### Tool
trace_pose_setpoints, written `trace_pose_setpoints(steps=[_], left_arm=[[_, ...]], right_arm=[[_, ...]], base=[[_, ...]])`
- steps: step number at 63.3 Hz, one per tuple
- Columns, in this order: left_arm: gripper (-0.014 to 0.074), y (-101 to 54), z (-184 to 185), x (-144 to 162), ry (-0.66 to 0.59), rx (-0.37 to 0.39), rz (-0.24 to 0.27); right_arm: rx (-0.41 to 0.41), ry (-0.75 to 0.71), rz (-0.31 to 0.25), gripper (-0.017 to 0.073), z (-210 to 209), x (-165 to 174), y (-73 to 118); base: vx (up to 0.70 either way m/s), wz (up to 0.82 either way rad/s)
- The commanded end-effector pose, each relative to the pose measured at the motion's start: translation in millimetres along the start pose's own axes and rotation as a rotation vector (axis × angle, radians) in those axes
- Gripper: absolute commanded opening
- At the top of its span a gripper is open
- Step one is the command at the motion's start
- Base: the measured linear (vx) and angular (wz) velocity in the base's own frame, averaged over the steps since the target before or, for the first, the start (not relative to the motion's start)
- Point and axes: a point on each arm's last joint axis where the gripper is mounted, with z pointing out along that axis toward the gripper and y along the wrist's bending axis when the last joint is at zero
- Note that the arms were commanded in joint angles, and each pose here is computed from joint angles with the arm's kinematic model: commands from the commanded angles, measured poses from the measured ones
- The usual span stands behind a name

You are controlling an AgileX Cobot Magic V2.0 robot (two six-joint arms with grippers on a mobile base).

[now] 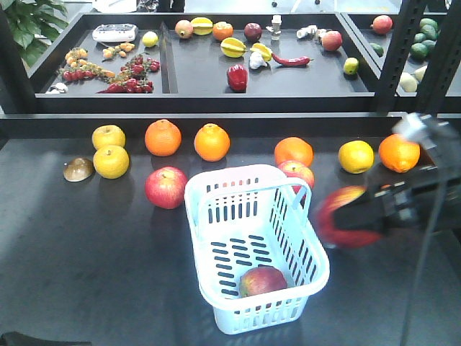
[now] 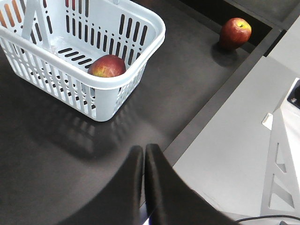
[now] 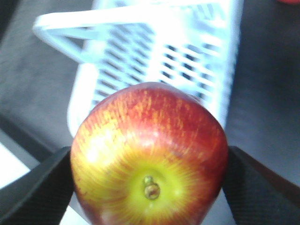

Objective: Pick three apples into basket with both arms
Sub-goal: 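Grasp the apple, carry it over the basket and release it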

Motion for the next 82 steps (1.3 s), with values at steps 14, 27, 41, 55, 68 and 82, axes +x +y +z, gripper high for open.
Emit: trace_pose_setpoints(steps=[14,27,41,55,68,82], left_arm=[[-0.0006,-0.4,-3,-11,-0.075,-0.011,-0.016],[-0.0006,-0.5,-3,-11,-0.073,-0.01,-0.016],[-0.0006,-0.7,-3,-11,-0.07,-0.008,-0.016],[-0.0006,-0.7,-3,-11,-0.07,-0.008,-0.016],[-0.0006,-0.7,-3,-11,-0.07,-0.008,-0.016],[-0.0006,-0.8,-3,-11,-0.069,-0.007,-0.016]], right_arm=[[-0.038,-0.108,-0.138,0.0169,45,-19,50.8],[0.016,-0.12,-0.161,0.0544,76,-23,52.8],[0.028,-0.13,-0.171,0.0727,79,-24,53.3],[-0.006,-0.1,-0.162,0.0655,77,-20,56.8],[-0.102,-0.02,-0.156,0.0363,48,-10,65.2],[0.173,0.06,-0.126,-0.0012,-18,11,33.3]], base=[[0.0,0.0],[0.0,0.0],[0.0,0.0],[0.0,0.0],[0.0,0.0],[0.0,0.0]])
